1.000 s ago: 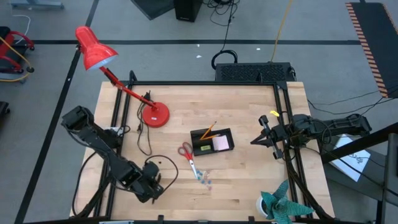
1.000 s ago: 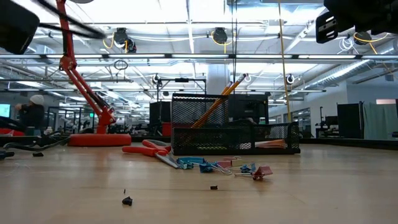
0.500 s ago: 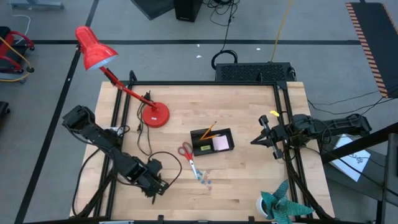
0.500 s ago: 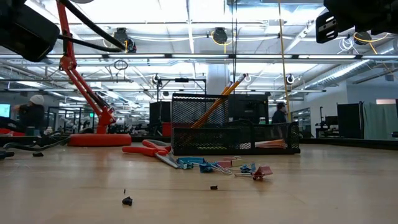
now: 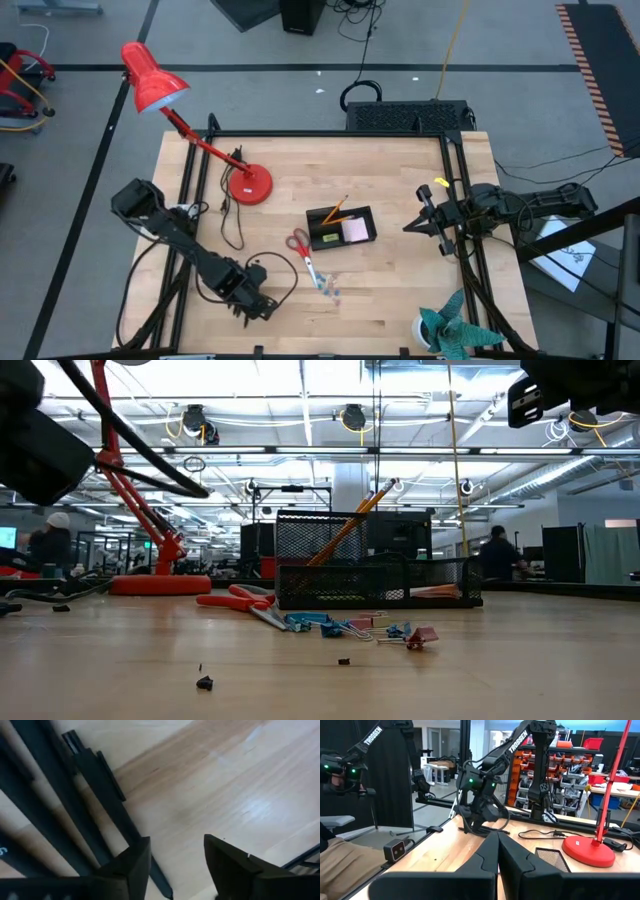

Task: Pick and place office supplies into organizer
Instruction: Put the black pen into the black desk organizer

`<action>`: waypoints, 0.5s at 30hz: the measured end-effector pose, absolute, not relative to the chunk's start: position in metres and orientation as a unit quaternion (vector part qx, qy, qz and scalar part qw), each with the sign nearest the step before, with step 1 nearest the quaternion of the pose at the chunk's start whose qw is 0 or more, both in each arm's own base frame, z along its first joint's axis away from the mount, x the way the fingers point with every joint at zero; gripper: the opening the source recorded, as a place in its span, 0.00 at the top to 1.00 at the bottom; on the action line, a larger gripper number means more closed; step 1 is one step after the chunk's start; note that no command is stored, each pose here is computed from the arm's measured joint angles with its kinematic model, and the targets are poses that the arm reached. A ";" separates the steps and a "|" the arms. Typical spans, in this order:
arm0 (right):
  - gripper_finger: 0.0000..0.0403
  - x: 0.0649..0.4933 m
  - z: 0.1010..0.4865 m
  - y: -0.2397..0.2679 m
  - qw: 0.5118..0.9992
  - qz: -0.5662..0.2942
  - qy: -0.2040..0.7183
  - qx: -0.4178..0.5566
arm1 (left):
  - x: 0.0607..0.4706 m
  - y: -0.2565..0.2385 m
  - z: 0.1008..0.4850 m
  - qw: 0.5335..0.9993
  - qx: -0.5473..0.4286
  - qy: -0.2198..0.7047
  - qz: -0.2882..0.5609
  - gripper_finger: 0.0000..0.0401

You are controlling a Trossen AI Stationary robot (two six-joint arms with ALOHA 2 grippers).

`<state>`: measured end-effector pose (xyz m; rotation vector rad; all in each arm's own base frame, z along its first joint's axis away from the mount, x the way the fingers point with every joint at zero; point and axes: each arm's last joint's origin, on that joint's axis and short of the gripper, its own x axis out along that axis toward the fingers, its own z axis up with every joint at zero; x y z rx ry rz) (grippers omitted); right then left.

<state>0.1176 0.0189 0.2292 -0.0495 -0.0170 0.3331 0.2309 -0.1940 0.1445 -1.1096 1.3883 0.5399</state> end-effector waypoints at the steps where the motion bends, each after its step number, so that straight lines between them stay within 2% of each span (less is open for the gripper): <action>1: 1.00 0.118 0.229 0.019 0.986 0.166 -0.009 -0.025 | 0.232 -0.194 0.144 0.597 -0.480 0.599 0.234 0.51; 10: 1.00 0.118 0.230 0.019 0.986 0.166 -0.011 -0.024 | 0.234 -0.194 0.145 0.601 -0.468 0.614 0.207 0.49; 15: 1.00 0.118 0.230 0.019 0.986 0.166 -0.011 -0.025 | 0.241 -0.194 0.159 0.607 -0.448 0.625 0.202 0.49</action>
